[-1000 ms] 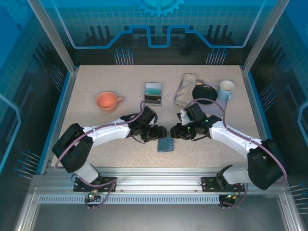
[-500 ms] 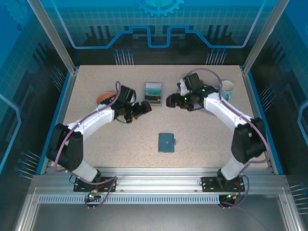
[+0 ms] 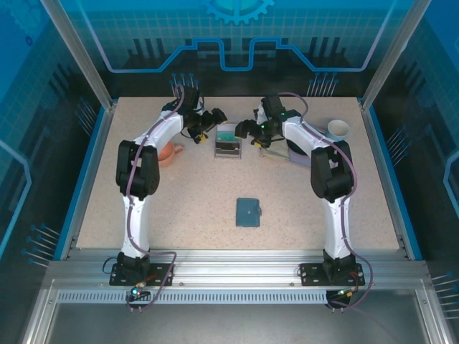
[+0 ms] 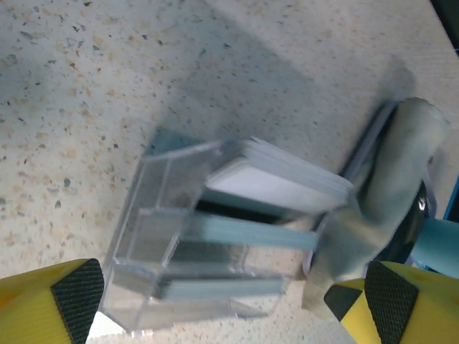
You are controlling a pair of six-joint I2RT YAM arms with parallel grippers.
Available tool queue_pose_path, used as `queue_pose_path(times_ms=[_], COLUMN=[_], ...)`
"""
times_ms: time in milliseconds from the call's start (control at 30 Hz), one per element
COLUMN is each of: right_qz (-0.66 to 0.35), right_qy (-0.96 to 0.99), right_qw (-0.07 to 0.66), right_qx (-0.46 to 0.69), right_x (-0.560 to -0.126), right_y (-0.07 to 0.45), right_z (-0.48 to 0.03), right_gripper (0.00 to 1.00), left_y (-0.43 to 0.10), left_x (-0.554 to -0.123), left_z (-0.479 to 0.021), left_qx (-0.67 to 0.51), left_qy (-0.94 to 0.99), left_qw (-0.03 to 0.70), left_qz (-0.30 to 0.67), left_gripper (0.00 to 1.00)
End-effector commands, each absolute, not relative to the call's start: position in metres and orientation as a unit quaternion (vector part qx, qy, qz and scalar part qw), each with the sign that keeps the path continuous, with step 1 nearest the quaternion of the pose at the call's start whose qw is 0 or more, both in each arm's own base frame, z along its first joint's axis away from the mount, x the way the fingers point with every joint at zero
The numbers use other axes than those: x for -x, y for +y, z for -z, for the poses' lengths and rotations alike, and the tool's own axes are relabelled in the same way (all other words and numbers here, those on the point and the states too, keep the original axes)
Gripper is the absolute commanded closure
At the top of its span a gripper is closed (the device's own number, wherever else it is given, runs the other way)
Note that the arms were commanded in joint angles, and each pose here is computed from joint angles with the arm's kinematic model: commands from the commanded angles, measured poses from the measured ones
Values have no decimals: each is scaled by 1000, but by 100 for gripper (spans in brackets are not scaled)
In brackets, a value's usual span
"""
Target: Put the credit cards into the card holder
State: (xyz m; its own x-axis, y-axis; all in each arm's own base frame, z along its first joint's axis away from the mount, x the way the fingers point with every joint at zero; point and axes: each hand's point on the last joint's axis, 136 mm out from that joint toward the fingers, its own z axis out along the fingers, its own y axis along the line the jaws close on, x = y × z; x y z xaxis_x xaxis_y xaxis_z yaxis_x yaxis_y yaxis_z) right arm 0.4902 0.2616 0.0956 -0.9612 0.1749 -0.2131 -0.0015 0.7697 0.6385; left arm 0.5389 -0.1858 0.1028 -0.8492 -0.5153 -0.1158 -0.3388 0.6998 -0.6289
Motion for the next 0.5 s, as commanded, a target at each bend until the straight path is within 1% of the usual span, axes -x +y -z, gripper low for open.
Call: queue_pose_path(times_ms=[0, 133, 167, 200, 333, 467], right_qz=[-372, -396, -401, -405, -423, -445], right_qy=[918, 908, 907, 905, 898, 889], right_qw=[117, 111, 101, 98, 100, 97], right_qx=[-67, -77, -80, -80, -67, -50], right_x=[-503, -513, -514, -514, -512, -504], right_y=[269, 274, 277, 279, 286, 293], right_z=[-99, -95, -82, -80, -84, -88], right_gripper=[17, 19, 19, 20, 19, 20], left_y=[-199, -201, -205, -208, -218, -234], left_x=[-543, -551, -554, -556, -559, -552], left_z=[-108, -96, -97, -97, -96, -89], left_qx=[250, 265, 262, 259, 248, 228], left_qy=[896, 884, 880, 877, 868, 866], left_qw=[107, 96, 94, 92, 81, 59], left_qz=[351, 372, 384, 394, 423, 440], left_gripper=[2, 2, 2, 2, 2, 5])
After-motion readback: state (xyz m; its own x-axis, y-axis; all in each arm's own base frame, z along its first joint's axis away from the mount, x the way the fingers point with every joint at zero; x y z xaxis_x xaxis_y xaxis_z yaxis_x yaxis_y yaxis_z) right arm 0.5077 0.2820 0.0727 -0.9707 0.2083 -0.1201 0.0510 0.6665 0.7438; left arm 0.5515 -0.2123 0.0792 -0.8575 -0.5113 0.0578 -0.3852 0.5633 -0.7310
